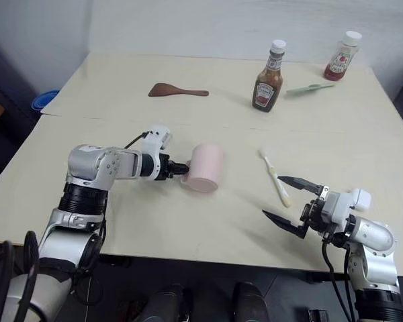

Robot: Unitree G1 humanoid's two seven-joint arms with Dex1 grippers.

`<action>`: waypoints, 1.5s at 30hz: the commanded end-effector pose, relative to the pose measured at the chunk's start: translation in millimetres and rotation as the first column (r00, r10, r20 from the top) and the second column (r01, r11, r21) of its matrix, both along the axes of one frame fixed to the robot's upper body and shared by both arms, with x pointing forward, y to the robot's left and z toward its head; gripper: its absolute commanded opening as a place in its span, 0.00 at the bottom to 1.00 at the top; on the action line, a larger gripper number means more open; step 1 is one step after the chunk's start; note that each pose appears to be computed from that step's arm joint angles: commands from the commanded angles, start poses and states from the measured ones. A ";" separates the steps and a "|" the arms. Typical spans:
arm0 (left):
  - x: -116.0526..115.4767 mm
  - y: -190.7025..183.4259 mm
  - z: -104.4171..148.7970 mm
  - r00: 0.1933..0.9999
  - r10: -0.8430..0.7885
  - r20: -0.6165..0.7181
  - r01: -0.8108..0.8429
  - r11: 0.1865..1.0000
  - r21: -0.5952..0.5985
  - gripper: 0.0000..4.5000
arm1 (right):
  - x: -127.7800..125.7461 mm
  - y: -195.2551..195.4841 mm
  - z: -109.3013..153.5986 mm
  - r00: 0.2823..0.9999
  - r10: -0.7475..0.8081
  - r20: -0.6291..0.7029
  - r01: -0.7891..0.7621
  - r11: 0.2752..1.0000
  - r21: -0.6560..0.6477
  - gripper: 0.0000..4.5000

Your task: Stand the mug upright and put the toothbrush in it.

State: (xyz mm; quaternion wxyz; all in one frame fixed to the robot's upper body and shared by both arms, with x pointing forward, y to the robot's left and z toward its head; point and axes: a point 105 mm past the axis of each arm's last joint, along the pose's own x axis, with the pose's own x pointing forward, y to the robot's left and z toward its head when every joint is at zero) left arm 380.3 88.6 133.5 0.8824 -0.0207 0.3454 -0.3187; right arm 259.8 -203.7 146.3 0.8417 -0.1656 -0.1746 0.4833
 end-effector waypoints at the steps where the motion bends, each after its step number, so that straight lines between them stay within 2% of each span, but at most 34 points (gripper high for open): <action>1: -12.4 -8.4 -28.8 0.990 -0.018 -0.143 0.016 1.000 -0.020 0.21 | 0.1 0.1 7.3 0.999 -0.009 0.047 0.009 1.000 0.005 1.00; 4: -11.5 -8.5 -23.4 0.987 0.005 -0.160 -0.026 0.991 -0.128 0.01 | 1.0 -1.1 6.7 0.999 -0.017 0.047 0.017 1.000 0.004 1.00; 6: -1.8 -1.8 -5.5 0.998 0.042 -0.043 -0.051 0.969 -0.241 0.00 | 1.2 -1.9 6.4 0.999 -0.021 0.046 0.021 1.000 0.000 1.00; 8: 8.8 13.0 13.5 0.975 0.077 0.208 -0.028 0.973 -0.228 0.00 | 1.0 -3.4 6.4 0.999 -0.025 0.047 0.025 1.000 -0.003 1.00; 9: 12.8 17.2 26.7 0.933 0.099 0.346 -0.016 0.972 -0.235 0.00 | 1.1 -4.4 7.1 0.998 -0.028 0.048 0.028 1.000 -0.004 1.00; 11: 15.5 23.1 43.6 0.854 0.158 0.495 -0.019 0.962 -0.274 0.00 | 1.4 -5.6 7.9 0.998 -0.033 0.050 0.033 0.999 -0.005 1.00; 12: 18.1 29.2 51.5 0.786 0.210 0.581 -0.047 0.958 -0.282 0.00 | 1.4 -6.3 8.1 0.998 -0.034 0.050 0.035 0.999 -0.007 1.00; 14: 10.9 30.8 63.8 0.554 0.193 0.810 -0.034 0.977 -0.209 0.00 | 1.9 -6.4 8.7 0.998 -0.040 0.050 0.040 0.999 -0.005 1.00; 15: 4.8 27.4 64.3 0.459 0.168 0.872 -0.016 0.983 -0.181 0.00 | 2.2 -5.6 8.1 0.998 -0.040 0.049 0.040 0.999 -0.005 1.00; 16: 0.6 24.7 63.4 0.402 0.154 0.903 -0.002 0.986 -0.167 0.00 | 2.2 -5.1 8.0 0.998 -0.040 0.048 0.040 0.999 -0.004 1.00; 18: 2.5 24.1 37.5 0.383 0.132 0.915 -0.058 0.991 -0.118 0.00 | 3.4 -0.1 6.6 0.998 -0.035 0.048 0.035 0.999 0.001 1.00; 20: 1.0 21.7 15.9 0.377 0.101 0.921 -0.079 0.994 -0.076 0.00 | 4.8 4.8 8.1 0.998 -0.032 0.058 0.031 0.999 0.011 1.00; 23: -2.3 24.8 2.3 0.381 0.134 0.915 -0.100 0.990 -0.103 0.16 | 7.4 8.4 10.8 0.997 -0.038 0.067 0.037 0.999 0.024 1.00; 31: -20.4 41.6 -2.6 0.400 0.123 0.908 -0.078 0.992 -0.100 0.69 | 11.5 12.7 10.9 0.997 -0.038 0.070 0.036 0.999 0.034 1.00; 32: -21.7 44.5 -2.7 0.407 0.118 0.906 -0.079 0.992 -0.093 0.78 | 11.8 13.0 10.6 0.997 -0.037 0.069 0.035 0.999 0.034 1.00; 36: -26.8 56.2 -5.6 0.462 0.099 0.881 -0.074 0.995 -0.073 1.00 | 12.2 13.9 9.4 0.998 -0.029 0.055 0.027 0.999 0.038 1.00; 38: -36.3 71.1 -11.8 0.523 0.053 0.851 -0.055 0.998 -0.028 1.00 | 10.8 10.2 6.4 1.000 -0.020 0.001 0.019 0.999 0.030 1.00; 39: -45.7 82.6 -18.5 0.583 0.011 0.812 -0.031 0.999 0.009 1.00 | 7.6 4.3 4.6 0.999 -0.014 -0.051 0.016 0.999 0.039 1.00; 41: -65.9 101.5 -18.8 0.647 -0.036 0.761 0.008 0.999 0.041 1.00 | 3.9 -12.2 3.0 0.995 -0.066 -0.075 0.068 0.997 0.025 1.00; 45: -114.6 114.8 10.3 0.656 -0.170 0.735 0.183 0.981 0.063 1.00 | -9.4 -54.9 -7.4 0.973 -0.205 -0.109 0.201 0.978 -0.050 1.00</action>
